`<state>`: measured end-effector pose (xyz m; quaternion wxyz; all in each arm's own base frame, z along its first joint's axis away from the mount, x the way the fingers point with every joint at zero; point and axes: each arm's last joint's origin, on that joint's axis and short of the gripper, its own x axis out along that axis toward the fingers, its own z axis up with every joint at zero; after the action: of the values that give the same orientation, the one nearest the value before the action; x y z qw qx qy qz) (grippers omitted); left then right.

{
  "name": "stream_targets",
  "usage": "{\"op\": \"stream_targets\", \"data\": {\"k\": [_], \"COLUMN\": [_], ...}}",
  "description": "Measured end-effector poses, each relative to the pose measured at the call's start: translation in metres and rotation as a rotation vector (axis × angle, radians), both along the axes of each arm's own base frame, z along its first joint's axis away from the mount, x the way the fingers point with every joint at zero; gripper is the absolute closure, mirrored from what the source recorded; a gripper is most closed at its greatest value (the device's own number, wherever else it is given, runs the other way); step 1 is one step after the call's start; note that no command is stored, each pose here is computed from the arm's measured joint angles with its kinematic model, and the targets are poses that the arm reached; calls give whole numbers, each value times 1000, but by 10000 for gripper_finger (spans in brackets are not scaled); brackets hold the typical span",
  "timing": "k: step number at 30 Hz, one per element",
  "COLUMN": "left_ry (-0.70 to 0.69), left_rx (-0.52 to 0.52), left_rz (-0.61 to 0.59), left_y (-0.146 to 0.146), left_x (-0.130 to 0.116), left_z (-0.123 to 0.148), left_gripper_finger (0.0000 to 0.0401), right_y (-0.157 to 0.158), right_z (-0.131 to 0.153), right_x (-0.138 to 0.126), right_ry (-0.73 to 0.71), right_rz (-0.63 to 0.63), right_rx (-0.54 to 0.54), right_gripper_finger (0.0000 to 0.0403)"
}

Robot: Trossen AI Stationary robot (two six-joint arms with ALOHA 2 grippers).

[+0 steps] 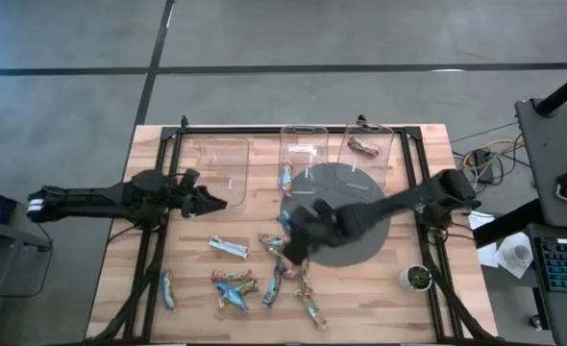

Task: Pick and place Granola Bars by type
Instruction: Put the blue granola bar into the left transparent bin

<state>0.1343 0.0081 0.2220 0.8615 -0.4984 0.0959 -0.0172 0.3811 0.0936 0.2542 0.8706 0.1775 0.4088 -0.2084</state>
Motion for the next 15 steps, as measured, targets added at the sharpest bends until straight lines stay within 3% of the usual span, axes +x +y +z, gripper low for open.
{"op": "stream_targets", "data": {"k": [7,15], "left_ry": [30,107], "left_rx": [-20,16], "left_rz": [37,-49], "left_y": [18,38], "left_x": [8,31], "left_z": [7,11], "left_gripper_finger": [221,221], "right_y": [-44,-67], "right_z": [11,19], "right_x": [23,34], "right_ry": [-28,-122], "right_rz": [85,134], "right_rx": [-60,10], "right_gripper_finger": [349,349]}}
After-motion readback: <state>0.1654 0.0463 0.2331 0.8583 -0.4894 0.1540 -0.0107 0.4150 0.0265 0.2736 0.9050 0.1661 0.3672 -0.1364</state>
